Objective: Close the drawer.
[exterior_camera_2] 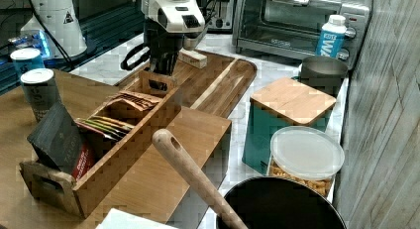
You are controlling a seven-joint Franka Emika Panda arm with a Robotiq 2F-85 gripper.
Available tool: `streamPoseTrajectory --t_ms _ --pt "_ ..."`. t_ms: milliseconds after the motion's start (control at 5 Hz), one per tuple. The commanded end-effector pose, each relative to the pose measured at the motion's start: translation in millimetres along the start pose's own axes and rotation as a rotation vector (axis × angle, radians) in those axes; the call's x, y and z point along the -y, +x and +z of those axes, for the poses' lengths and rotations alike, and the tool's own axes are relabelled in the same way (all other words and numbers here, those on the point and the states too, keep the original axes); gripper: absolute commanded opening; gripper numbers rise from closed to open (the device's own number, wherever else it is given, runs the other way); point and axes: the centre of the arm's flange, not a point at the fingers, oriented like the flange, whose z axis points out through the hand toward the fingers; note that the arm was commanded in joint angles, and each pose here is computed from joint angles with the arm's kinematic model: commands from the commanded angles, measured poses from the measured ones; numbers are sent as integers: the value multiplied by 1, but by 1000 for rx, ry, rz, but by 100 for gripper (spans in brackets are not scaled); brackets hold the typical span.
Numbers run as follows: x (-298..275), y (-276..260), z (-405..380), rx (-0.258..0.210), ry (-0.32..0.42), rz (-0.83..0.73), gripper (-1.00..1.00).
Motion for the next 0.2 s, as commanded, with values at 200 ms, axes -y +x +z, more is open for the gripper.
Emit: streamPoseTrajectory --t_ms 200 --pt "-175 -65 -103 -237 -232 218 -100"
